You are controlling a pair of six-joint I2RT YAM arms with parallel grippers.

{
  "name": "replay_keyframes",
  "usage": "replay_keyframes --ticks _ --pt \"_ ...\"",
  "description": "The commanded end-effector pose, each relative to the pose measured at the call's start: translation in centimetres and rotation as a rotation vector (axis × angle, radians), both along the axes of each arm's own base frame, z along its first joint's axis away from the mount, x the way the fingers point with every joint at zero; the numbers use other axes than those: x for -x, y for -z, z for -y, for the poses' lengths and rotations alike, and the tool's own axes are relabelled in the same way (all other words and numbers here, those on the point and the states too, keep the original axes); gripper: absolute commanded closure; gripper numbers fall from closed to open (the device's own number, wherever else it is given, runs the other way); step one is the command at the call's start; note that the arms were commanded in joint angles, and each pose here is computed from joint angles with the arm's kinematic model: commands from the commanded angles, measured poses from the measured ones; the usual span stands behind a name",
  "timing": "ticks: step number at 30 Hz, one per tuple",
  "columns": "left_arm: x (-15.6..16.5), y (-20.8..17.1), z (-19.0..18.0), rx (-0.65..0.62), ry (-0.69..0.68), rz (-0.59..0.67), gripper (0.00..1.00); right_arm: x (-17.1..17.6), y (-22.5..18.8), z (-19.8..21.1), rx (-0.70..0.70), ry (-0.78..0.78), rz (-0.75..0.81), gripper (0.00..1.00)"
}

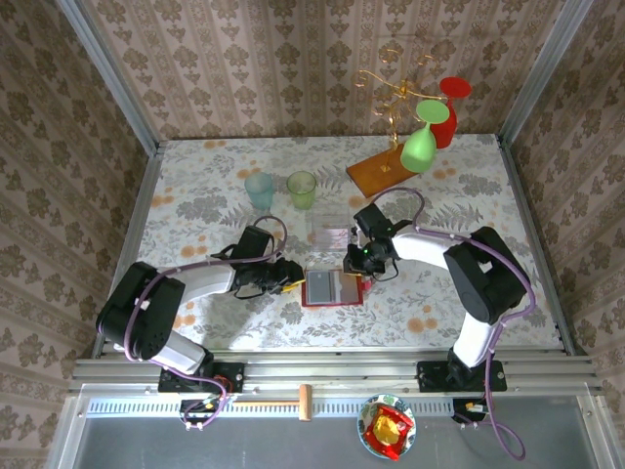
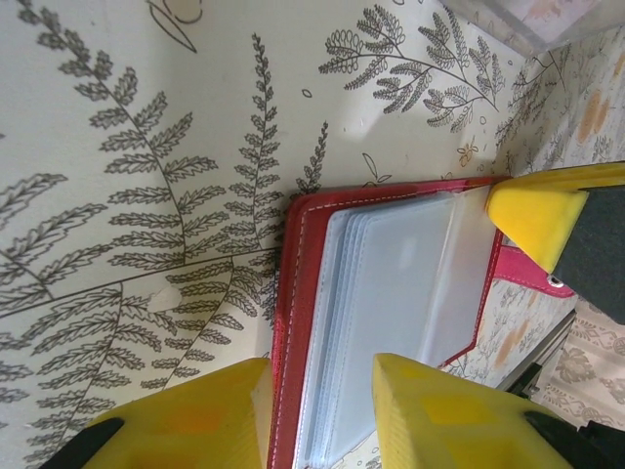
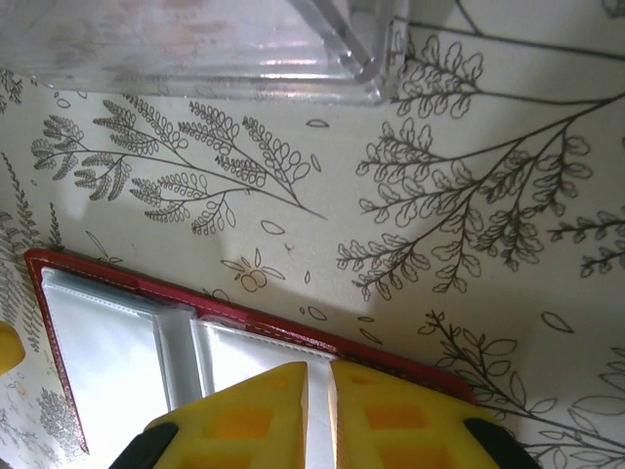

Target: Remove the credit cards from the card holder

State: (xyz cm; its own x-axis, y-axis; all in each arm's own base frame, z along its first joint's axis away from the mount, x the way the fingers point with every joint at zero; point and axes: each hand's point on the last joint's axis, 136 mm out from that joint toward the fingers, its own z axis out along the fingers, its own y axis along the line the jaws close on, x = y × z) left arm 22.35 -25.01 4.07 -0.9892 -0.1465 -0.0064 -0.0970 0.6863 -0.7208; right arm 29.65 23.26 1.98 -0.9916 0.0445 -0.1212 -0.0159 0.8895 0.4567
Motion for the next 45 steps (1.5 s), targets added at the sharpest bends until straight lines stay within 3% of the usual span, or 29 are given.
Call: replay_keyframes --ticks 1,7,17,26,33,45 --pt "-0.8 -0.9 0.9 0.024 0.000 0.021 0.67 -0.3 0.6 1.0 0.061 -0.010 -0.008 0.83" --pt "-0.9 -1.1 1.3 0.037 0.008 0.026 0.70 -0.3 0.2 1.3 0.071 -0.001 -0.009 0.83" --pt "-0.7 -0.5 1.6 0.056 0.018 0.013 0.82 0.8 -4.1 -1.3 -0.085 0.044 0.012 0.79" --pt "-0.5 0.2 2.2 0.075 0.024 -0.004 0.91 2.7 -3.7 -3.9 -0.158 0.081 -0.058 0.77" --pt "0.2 1.6 1.5 0.031 0.029 -0.031 0.92 3.2 -2.9 -6.2 -0.207 0.071 -0.099 0.71" --pt "0.8 2.7 1.1 0.016 0.033 -0.063 0.92 3.7 -1.7 -7.3 -0.194 0.054 -0.138 0.68"
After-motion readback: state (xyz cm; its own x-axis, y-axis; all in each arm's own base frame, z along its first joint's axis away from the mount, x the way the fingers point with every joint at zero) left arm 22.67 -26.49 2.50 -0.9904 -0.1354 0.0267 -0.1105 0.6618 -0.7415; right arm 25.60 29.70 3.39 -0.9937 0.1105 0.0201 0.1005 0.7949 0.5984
